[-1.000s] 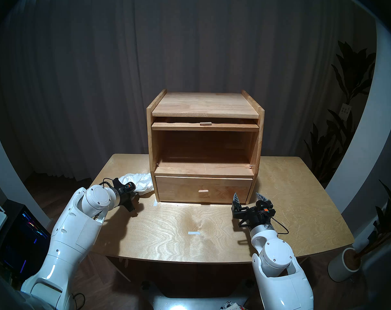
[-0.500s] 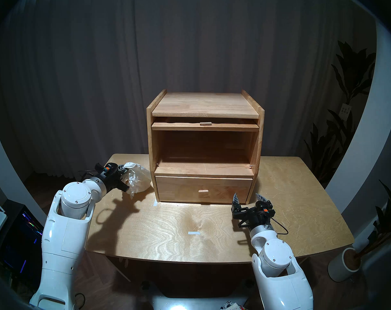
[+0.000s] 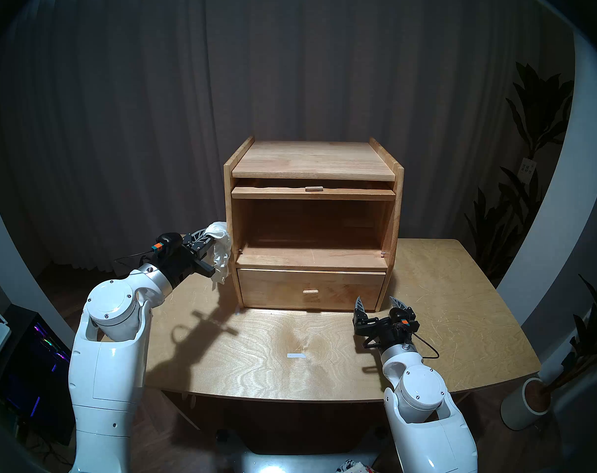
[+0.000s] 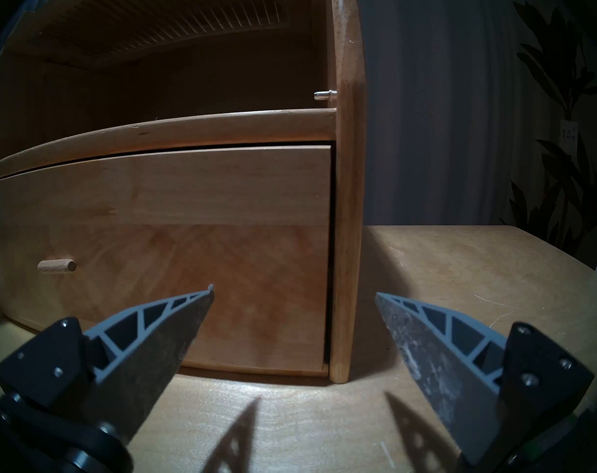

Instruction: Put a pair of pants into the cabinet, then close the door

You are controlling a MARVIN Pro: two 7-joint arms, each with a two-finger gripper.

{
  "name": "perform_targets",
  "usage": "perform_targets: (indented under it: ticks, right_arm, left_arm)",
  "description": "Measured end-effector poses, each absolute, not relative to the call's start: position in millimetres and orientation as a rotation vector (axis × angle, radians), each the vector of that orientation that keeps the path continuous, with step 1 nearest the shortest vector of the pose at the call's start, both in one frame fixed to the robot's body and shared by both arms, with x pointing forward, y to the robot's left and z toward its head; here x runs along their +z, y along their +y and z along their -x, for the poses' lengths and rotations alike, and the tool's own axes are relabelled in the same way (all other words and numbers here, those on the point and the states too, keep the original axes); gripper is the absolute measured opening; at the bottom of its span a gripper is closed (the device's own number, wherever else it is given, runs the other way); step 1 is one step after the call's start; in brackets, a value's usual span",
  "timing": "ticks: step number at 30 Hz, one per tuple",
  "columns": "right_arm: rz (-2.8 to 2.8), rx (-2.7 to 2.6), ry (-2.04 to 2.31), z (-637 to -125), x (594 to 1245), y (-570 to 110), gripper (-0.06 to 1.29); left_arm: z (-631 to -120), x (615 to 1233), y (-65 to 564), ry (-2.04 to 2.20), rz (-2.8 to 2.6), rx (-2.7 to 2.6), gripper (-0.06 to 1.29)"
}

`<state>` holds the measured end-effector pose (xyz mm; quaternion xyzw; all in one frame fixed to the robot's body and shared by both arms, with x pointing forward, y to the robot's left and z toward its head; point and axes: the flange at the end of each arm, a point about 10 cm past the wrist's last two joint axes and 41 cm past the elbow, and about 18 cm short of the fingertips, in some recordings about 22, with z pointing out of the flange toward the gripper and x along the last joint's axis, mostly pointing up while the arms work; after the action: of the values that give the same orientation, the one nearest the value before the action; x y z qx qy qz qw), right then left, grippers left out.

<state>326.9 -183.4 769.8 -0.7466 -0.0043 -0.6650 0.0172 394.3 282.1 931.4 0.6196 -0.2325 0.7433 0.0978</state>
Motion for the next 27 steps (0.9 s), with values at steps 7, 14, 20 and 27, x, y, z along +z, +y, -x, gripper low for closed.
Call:
perform_targets:
  ticks: [7, 14, 20, 27]
  right_arm:
    - [2.320, -2.067, -0.014, -327.4, 769.6, -183.3, 1.25]
    - [2.318, -2.069, -0.014, -327.8, 770.4, -183.3, 1.25]
    - [2.315, -2.072, -0.013, -328.0, 771.3, -183.4, 1.25]
    - [2.315, -2.073, -0.014, -328.1, 771.5, -183.4, 1.25]
  left_arm:
    - [-379.7, 965.9, 250.9, -0.636, -1.541, 2.212, -0.03]
    - [-359.5, 985.4, 199.8, -0.582, -1.316, 2.134, -0.03]
    - [-351.9, 982.4, 159.1, -0.512, -1.348, 2.085, -0.03]
    - [-368.3, 944.4, 125.2, -0.457, -1.551, 2.016, -0.03]
